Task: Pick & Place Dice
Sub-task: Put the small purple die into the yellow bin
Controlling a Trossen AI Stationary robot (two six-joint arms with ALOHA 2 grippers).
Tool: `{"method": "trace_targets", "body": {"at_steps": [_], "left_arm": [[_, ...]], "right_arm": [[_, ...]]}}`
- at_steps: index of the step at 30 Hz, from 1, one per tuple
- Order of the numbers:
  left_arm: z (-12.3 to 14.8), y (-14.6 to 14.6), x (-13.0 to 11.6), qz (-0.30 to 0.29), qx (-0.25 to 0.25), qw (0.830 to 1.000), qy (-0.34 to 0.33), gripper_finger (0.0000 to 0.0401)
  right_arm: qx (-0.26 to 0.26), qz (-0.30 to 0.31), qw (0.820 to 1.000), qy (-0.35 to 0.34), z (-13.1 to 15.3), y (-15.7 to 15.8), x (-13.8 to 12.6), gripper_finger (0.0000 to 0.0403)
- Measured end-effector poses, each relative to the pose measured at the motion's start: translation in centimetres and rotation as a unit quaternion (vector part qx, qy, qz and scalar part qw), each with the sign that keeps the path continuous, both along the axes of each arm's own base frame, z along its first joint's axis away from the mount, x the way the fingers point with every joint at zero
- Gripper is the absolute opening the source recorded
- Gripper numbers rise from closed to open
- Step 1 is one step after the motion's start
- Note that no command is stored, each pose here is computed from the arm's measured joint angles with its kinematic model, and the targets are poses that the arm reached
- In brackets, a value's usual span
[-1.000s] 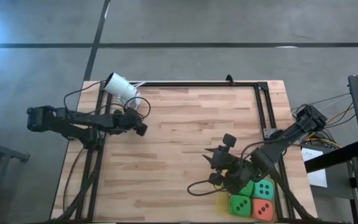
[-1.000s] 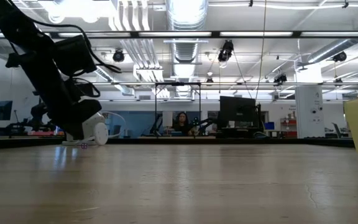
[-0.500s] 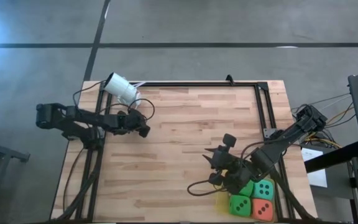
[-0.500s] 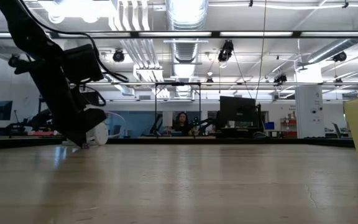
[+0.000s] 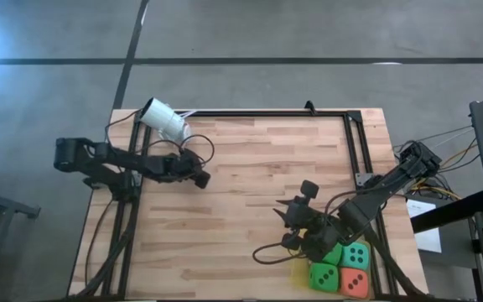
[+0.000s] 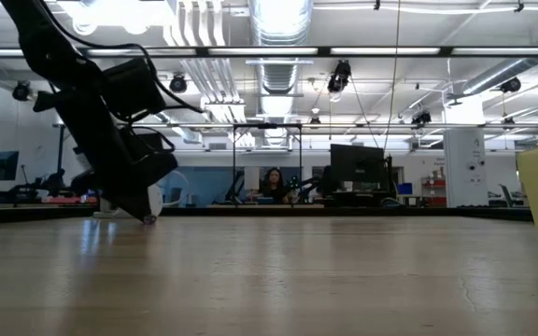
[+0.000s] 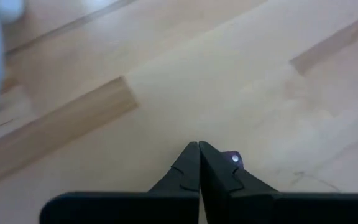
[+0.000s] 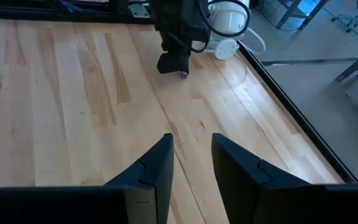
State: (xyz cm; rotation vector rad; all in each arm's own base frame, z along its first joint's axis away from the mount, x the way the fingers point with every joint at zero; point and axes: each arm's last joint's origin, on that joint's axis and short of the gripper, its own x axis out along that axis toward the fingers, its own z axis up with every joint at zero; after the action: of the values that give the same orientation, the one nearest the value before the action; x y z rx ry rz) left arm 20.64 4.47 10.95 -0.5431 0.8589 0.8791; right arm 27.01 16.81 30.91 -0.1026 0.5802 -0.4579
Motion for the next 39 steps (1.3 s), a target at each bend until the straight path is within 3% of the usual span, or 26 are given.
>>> {"method": "trace_targets", "body": {"at_steps": [18, 31, 39], "left_arm": [[-0.4, -2.0, 7.1, -0.048, 0.004, 0.999, 0.005, 0.0002], [-0.4, -5.1, 11.5, -0.115, -0.008, 0.993, -0.007, 0.0002], [0.0, -6.3, 12.8, -0.137, -0.019, 0.990, -0.017, 0.0002]], "right_arm": [[0.000, -0.003, 1.000, 0.000, 0.0, -0.2, 0.1, 0.0105], [0.000, -0.003, 1.000, 0.000, 0.0, -0.2, 0.1, 0.0105], [0.000, -0.003, 1.000, 0.000, 0.0, -0.2, 0.1, 0.0105]]}}
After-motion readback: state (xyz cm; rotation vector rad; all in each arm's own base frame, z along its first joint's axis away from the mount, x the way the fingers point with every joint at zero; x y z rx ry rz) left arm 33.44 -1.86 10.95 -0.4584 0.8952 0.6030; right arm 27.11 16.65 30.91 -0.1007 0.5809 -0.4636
